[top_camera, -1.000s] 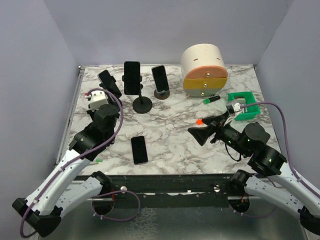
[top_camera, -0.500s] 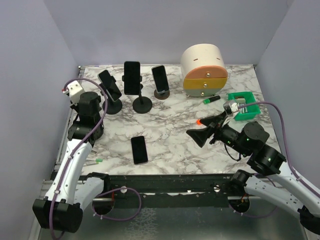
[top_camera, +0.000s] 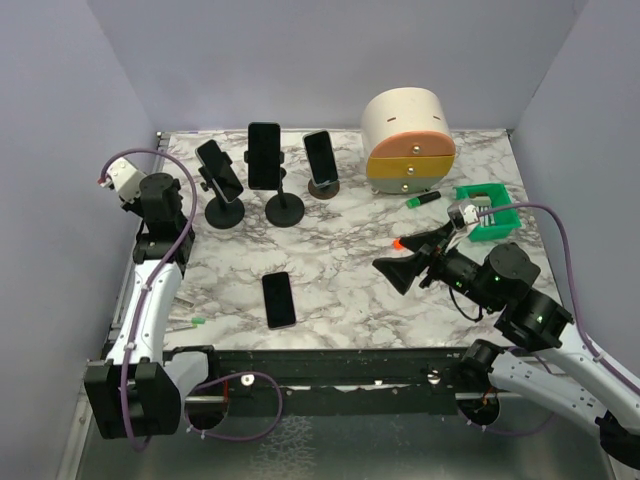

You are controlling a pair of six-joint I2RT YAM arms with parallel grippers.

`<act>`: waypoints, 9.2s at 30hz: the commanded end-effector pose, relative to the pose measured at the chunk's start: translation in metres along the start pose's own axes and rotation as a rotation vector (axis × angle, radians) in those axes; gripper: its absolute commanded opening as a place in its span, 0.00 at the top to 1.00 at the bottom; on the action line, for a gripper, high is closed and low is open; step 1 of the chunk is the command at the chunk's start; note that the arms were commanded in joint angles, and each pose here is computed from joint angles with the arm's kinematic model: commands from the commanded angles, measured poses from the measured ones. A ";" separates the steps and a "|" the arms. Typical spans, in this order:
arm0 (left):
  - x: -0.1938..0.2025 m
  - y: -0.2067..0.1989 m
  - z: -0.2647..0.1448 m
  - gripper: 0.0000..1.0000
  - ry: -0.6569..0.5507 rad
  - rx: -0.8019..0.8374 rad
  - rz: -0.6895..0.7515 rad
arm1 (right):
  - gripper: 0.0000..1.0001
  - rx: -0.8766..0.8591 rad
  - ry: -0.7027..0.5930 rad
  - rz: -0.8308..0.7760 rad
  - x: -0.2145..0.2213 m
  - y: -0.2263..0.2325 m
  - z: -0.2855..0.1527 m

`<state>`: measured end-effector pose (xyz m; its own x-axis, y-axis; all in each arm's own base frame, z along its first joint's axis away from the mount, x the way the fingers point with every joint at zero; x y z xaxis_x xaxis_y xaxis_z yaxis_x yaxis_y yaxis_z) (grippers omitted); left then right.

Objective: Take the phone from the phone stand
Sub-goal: Place the phone stand at the center of the board, then pick up the phone stand with the phone at the center of the board, then place the phone stand with the phone at the center of the board.

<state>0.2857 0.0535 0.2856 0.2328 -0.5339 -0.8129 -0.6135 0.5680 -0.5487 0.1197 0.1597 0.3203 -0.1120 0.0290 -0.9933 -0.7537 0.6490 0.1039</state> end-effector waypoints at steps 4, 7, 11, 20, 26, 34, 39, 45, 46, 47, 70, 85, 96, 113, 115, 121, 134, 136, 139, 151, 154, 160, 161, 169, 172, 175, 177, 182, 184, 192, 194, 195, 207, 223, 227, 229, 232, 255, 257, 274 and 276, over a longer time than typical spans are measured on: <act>0.006 -0.024 0.030 1.00 -0.035 0.161 -0.246 | 0.01 -0.028 -0.019 0.001 -0.001 0.003 0.002; 0.010 -0.027 0.038 1.00 -0.025 0.157 -0.244 | 0.01 -0.011 -0.022 -0.005 -0.001 0.001 0.001; 0.013 -0.026 0.045 1.00 -0.028 0.136 -0.216 | 0.01 0.006 -0.028 -0.017 -0.001 -0.001 -0.001; 0.017 -0.017 0.042 0.77 -0.028 0.105 -0.176 | 0.01 0.009 -0.024 -0.029 -0.002 -0.002 0.000; 0.011 -0.020 0.037 0.46 -0.018 0.123 -0.168 | 0.01 0.012 -0.022 -0.029 -0.004 -0.002 -0.003; -0.016 -0.027 0.018 0.16 -0.040 0.143 -0.168 | 0.01 0.013 -0.025 -0.035 -0.008 -0.002 -0.009; -0.036 -0.037 -0.002 0.05 0.012 0.185 -0.160 | 0.01 0.010 -0.021 -0.037 -0.006 -0.002 -0.010; -0.045 -0.069 -0.036 0.01 0.190 0.474 -0.198 | 0.01 -0.002 -0.019 -0.027 -0.003 0.000 -0.008; -0.044 -0.080 -0.043 0.01 0.245 0.574 -0.201 | 0.01 -0.002 -0.019 -0.024 -0.002 -0.001 -0.008; -0.042 -0.089 -0.050 0.01 0.305 0.667 -0.206 | 0.01 -0.004 -0.019 -0.022 -0.001 0.000 -0.008; 0.011 -0.155 -0.046 0.05 0.764 1.155 -0.184 | 0.02 -0.034 -0.021 0.024 -0.003 0.004 -0.003; 0.025 -0.156 0.009 0.07 0.900 1.194 -0.184 | 0.02 -0.039 -0.009 -0.035 -0.010 0.003 -0.003; 0.042 -0.175 0.004 0.08 1.037 1.336 -0.158 | 0.01 -0.048 -0.022 -0.053 -0.008 0.003 -0.001; 0.063 -0.177 0.012 0.40 1.118 1.335 -0.182 | 0.00 -0.032 -0.029 -0.085 -0.009 0.001 -0.006; 0.062 -0.178 0.011 0.43 1.115 1.343 -0.195 | 0.00 -0.033 -0.030 -0.085 -0.009 0.001 -0.006; 0.060 -0.180 0.007 0.58 1.116 1.370 -0.208 | 0.00 -0.036 -0.035 -0.089 -0.008 0.001 -0.006; 0.075 -0.180 0.005 0.63 1.162 1.382 -0.213 | 0.00 -0.025 -0.031 -0.090 -0.007 0.000 -0.007; 0.077 -0.179 0.007 0.62 1.166 1.379 -0.213 | 0.00 -0.025 -0.029 -0.088 -0.007 0.000 -0.007; 0.080 -0.179 0.009 0.69 1.172 1.373 -0.216 | 0.00 -0.025 -0.028 -0.087 -0.007 0.000 -0.007; 0.049 -0.195 -0.007 0.96 1.110 1.436 -0.222 | 0.00 -0.026 -0.033 -0.088 -0.009 0.000 -0.007; 0.036 -0.203 -0.020 1.00 1.084 1.480 -0.213 | 0.00 -0.027 -0.038 -0.090 -0.011 0.000 -0.008; 0.002 -0.214 -0.050 1.00 1.004 1.569 -0.194 | 0.00 -0.029 -0.046 -0.092 -0.015 0.001 -0.010; -0.003 -0.216 -0.058 1.00 0.989 1.586 -0.191 | 0.00 -0.034 -0.050 -0.097 -0.017 0.001 -0.011; -0.042 -0.216 -0.116 1.00 0.906 1.699 -0.182 | 0.00 -0.041 -0.065 -0.111 -0.024 0.002 -0.014; -0.050 -0.211 -0.136 1.00 0.890 1.726 -0.190 | 0.00 -0.035 -0.067 -0.112 -0.025 0.002 -0.015; -0.046 -0.205 -0.156 1.00 0.907 1.734 -0.215 | 0.00 -0.024 -0.070 -0.113 -0.028 0.001 -0.016; -0.040 -0.200 -0.166 1.00 0.915 1.725 -0.242 | 0.00 -0.013 -0.077 -0.115 -0.031 0.000 -0.018; -0.016 -0.192 -0.198 1.00 0.973 1.730 -0.283 | 0.00 0.056 -0.091 -0.129 -0.041 -0.006 -0.025; -0.006 -0.192 -0.211 1.00 0.999 1.735 -0.292 | 0.00 0.087 -0.097 -0.139 -0.045 -0.009 -0.029; 0.030 -0.191 -0.246 1.00 1.032 1.707 -0.315 | 0.01 0.190 -0.119 -0.153 -0.054 -0.018 -0.045; 0.039 -0.192 -0.252 1.00 1.037 1.694 -0.318 | 0.00 0.208 -0.116 -0.152 -0.054 -0.020 -0.048; 0.043 -0.193 -0.254 1.00 1.041 1.684 -0.322 | 0.00 0.214 -0.118 -0.151 -0.054 -0.021 -0.049; 0.090 -0.200 -0.287 1.00 1.046 1.581 -0.338 | 0.00 0.318 -0.066 -0.108 -0.033 -0.031 -0.048; 0.102 -0.203 -0.303 1.00 0.994 1.673 -0.296 | 0.00 0.308 -0.054 -0.104 -0.023 -0.031 -0.043; 0.089 -0.208 -0.305 1.00 0.935 1.717 -0.294 | 0.00 0.298 -0.060 -0.105 -0.027 -0.030 -0.041; 0.086 -0.211 -0.305 1.00 0.917 1.726 -0.293 | 0.00 0.293 -0.062 -0.102 -0.027 -0.029 -0.041; 0.087 -0.214 -0.305 1.00 0.919 1.729 -0.293 | 0.00 0.278 -0.062 -0.100 -0.028 -0.027 -0.040; 0.131 -0.207 -0.283 0.97 0.998 1.540 -0.339 | 0.00 0.270 -0.053 -0.081 -0.024 -0.026 -0.040; 0.134 -0.205 -0.282 0.93 1.005 1.535 -0.330 | 0.00 0.273 -0.054 -0.083 -0.025 -0.027 -0.040; 0.143 -0.195 -0.280 0.52 1.005 1.528 -0.295 | 0.00 0.268 -0.036 -0.085 -0.024 -0.026 -0.035; 0.141 -0.194 -0.279 0.50 0.997 1.531 -0.294 | 0.00 0.268 -0.036 -0.086 -0.025 -0.026 -0.034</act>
<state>0.2290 -0.3120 0.3260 -0.6649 -0.4849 -0.5681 0.6016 0.1031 -0.7921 0.1197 0.1129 0.3427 -0.0228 -0.0105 -0.9997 -0.5461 0.8377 0.0037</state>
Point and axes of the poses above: each gripper's point midway between its finger pads, its own z axis out along the fingers, its own y axis along the line the jaws close on, x = y × z, the point moved 8 cm from there along -z, back along the fingers, and after that the axes turned 15 degrees about -z, right-handed, at the moved point
